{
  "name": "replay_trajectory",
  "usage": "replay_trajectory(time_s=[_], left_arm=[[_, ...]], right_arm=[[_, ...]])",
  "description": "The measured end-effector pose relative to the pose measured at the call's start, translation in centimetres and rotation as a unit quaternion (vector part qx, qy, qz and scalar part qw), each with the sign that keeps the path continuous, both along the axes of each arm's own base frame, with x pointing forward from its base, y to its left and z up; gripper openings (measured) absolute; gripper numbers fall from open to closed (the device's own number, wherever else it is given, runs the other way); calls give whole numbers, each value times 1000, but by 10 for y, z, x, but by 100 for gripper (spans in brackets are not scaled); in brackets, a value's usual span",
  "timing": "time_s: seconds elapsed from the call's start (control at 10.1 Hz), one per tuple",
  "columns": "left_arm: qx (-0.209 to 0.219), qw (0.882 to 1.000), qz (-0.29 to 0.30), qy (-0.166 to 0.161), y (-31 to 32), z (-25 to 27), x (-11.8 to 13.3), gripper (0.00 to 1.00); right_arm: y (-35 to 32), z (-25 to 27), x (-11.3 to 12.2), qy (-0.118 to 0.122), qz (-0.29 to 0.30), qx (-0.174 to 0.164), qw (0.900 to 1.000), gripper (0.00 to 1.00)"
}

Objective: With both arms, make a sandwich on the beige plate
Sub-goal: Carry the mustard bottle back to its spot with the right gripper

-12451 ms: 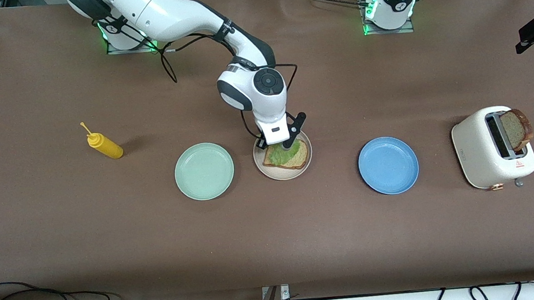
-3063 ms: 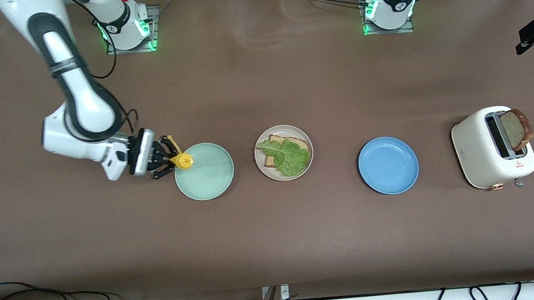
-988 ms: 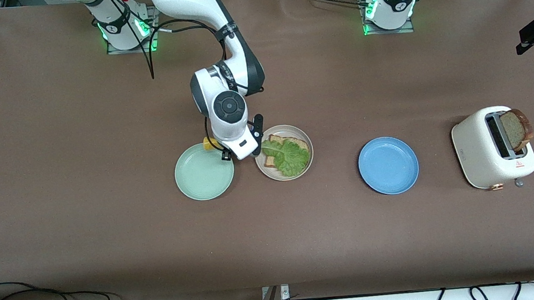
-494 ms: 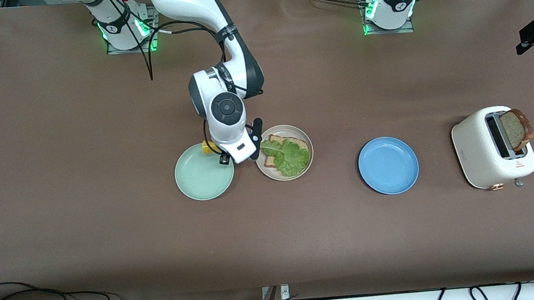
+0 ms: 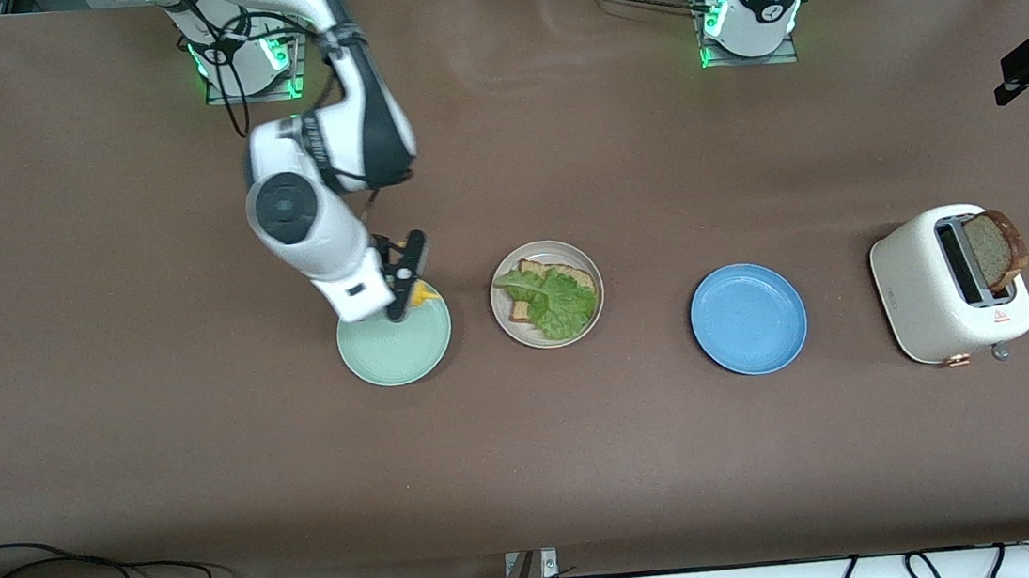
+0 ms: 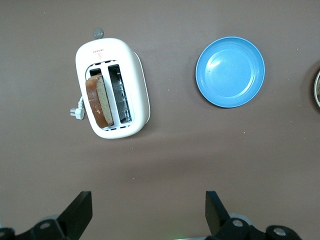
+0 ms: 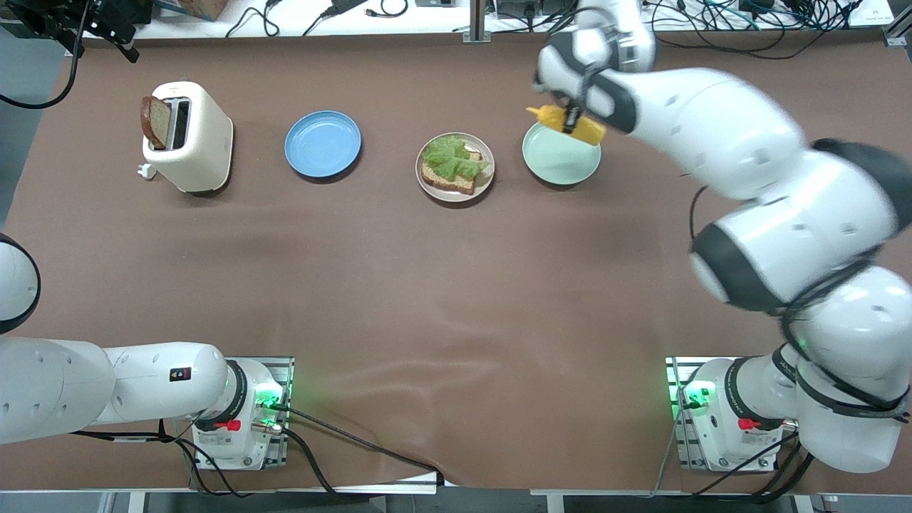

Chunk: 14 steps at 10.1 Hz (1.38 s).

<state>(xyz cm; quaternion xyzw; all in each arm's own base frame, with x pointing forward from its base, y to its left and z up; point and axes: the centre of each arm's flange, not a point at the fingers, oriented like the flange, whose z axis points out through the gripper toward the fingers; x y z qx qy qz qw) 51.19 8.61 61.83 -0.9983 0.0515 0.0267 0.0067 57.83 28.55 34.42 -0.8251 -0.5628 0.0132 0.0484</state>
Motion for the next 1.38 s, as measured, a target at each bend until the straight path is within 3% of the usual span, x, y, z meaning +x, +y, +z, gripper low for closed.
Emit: replay_trajectory(time_s=[0.2, 0.79, 1.38], left_arm=[[0, 1000, 0, 0, 0, 0, 0, 100], [-1, 1000, 22, 6, 23, -7, -1, 100], [-2, 999, 45, 14, 49, -18, 7, 100]], right_arm=[[-60, 25, 0, 8, -36, 40, 998, 5], [-252, 67, -11, -2, -147, 103, 984, 5], [-285, 69, -16, -13, -144, 143, 979, 5]])
